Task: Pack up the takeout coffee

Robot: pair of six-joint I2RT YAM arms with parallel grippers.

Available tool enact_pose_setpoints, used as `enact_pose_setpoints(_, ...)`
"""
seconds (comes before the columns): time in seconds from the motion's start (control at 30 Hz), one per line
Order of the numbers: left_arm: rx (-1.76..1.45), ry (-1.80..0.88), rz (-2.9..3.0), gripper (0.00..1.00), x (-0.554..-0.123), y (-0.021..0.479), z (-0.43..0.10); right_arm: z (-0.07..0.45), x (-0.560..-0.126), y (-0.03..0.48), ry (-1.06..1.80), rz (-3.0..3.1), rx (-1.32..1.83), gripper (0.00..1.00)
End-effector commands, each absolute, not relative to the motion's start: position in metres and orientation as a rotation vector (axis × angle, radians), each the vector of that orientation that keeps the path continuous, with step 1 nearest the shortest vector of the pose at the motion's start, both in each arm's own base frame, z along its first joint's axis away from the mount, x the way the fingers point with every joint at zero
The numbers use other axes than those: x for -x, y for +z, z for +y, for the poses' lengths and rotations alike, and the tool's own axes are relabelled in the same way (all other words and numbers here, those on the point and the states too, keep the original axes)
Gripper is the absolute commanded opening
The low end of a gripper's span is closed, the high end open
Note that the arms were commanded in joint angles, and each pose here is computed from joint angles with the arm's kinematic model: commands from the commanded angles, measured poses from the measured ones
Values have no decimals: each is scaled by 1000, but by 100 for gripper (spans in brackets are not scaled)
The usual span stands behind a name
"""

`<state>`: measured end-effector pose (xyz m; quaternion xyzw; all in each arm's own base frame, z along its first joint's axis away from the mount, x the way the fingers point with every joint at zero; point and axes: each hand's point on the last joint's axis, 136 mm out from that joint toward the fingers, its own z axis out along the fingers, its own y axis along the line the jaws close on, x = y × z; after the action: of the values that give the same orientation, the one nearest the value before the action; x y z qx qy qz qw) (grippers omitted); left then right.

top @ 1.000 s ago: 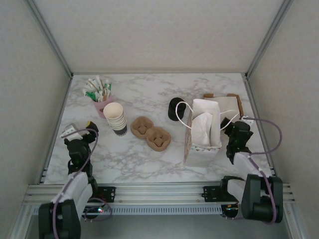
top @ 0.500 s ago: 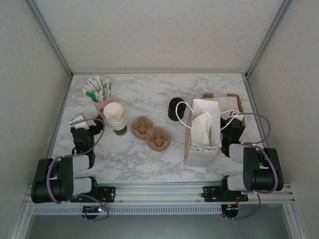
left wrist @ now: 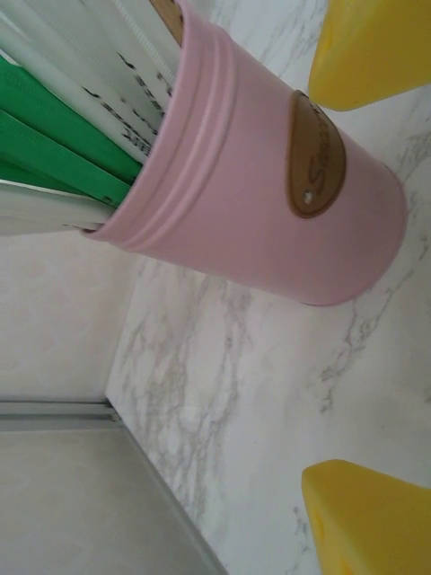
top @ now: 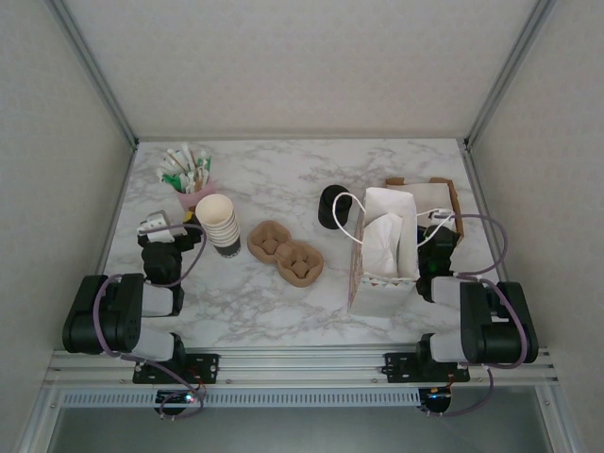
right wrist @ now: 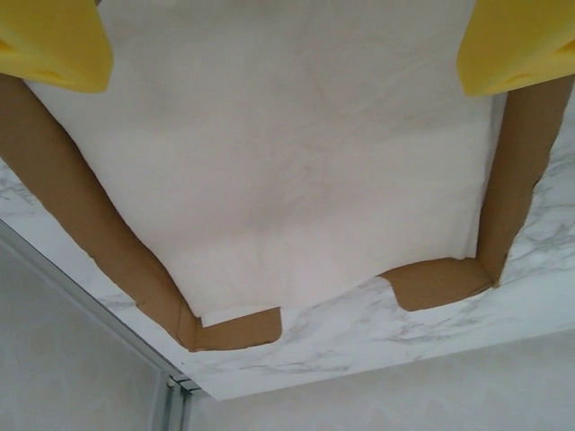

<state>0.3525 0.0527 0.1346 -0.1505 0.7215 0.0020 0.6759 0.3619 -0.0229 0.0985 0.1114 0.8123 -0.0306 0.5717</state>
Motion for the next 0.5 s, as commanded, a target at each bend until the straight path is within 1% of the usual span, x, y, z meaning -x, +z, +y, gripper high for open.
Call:
enact_pose_setpoints(0.0,318,9,1563,100,-351,147,51,-17,-361,114,-54,1831,-208,99)
enact_pose_setpoints(0.3,260,-5,1567,100,-350,145,42,0,-361,116,-29,1825,-114,99)
enact_pose_setpoints(0.47,224,-10,1608,99,-360,137,35,4,-361,117,-13,1826,-86,99)
